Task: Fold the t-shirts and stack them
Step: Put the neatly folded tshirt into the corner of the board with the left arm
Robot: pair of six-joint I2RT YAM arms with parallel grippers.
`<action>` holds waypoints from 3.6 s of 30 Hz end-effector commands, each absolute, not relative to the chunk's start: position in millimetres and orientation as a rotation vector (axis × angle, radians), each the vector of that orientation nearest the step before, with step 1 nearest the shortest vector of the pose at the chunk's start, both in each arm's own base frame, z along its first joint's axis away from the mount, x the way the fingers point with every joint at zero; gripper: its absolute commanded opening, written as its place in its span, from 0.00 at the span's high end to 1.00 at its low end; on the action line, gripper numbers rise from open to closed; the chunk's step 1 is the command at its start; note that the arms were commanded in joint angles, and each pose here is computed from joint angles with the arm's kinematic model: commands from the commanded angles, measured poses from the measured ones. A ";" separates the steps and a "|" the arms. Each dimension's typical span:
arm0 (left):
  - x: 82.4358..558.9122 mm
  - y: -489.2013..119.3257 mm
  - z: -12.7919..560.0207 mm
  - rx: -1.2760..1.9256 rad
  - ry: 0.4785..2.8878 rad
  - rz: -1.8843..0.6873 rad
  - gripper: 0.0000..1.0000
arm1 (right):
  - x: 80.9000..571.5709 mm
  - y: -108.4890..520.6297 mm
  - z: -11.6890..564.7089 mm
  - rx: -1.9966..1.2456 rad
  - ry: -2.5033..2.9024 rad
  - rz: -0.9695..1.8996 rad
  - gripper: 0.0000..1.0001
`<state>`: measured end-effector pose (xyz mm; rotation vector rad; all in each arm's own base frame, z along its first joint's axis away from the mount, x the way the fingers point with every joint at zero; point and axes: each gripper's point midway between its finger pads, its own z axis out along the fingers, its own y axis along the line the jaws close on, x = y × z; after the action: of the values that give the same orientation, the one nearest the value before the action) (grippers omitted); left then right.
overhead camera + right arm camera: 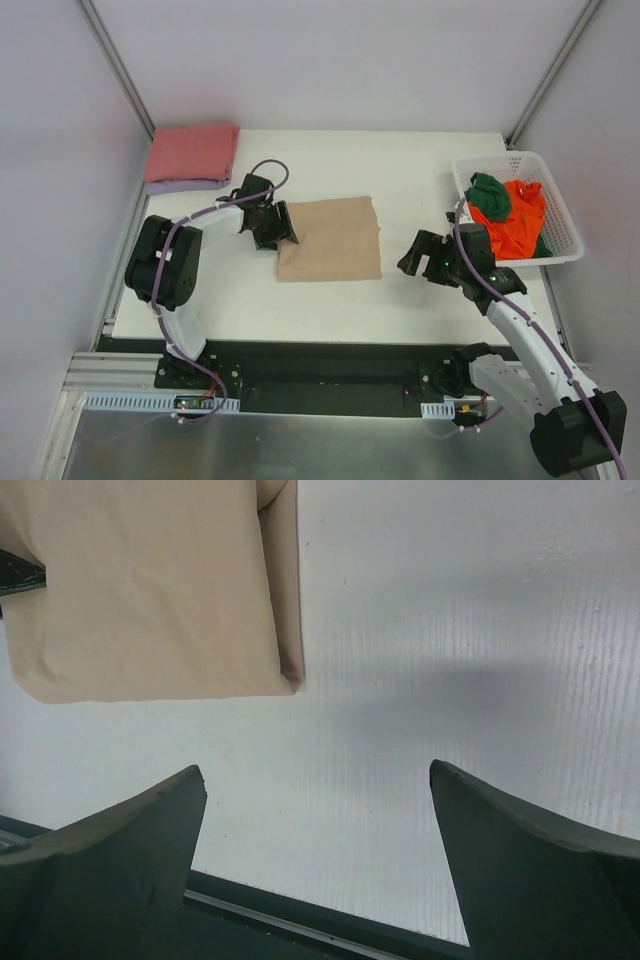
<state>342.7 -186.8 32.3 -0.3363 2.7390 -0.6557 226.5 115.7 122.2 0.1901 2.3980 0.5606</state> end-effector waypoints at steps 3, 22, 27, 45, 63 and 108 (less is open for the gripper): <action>301.2 -193.3 -11.7 -0.367 2.871 -0.415 0.53 | 225.5 101.4 109.7 0.171 2.420 0.446 0.04; 408.3 -132.9 78.7 0.108 2.511 0.419 1.00 | 227.9 88.8 94.0 0.108 2.429 0.342 0.04; 460.1 -102.4 113.7 0.233 2.389 0.647 1.00 | 233.0 86.9 92.4 0.116 2.418 0.323 0.04; 582.7 5.7 240.8 0.062 2.122 0.604 1.00 | 255.5 58.1 93.6 0.167 2.332 0.110 0.04; 576.2 22.8 350.2 -0.061 1.890 0.642 1.00 | 254.7 58.7 85.2 0.164 2.383 0.095 0.04; 628.6 96.6 298.5 -0.119 1.880 0.579 1.00 | 262.2 59.3 80.7 0.181 2.440 0.063 0.04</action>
<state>605.7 86.0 292.9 -0.1431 1.9612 0.6159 247.3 59.3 63.9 0.1653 2.4808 0.0744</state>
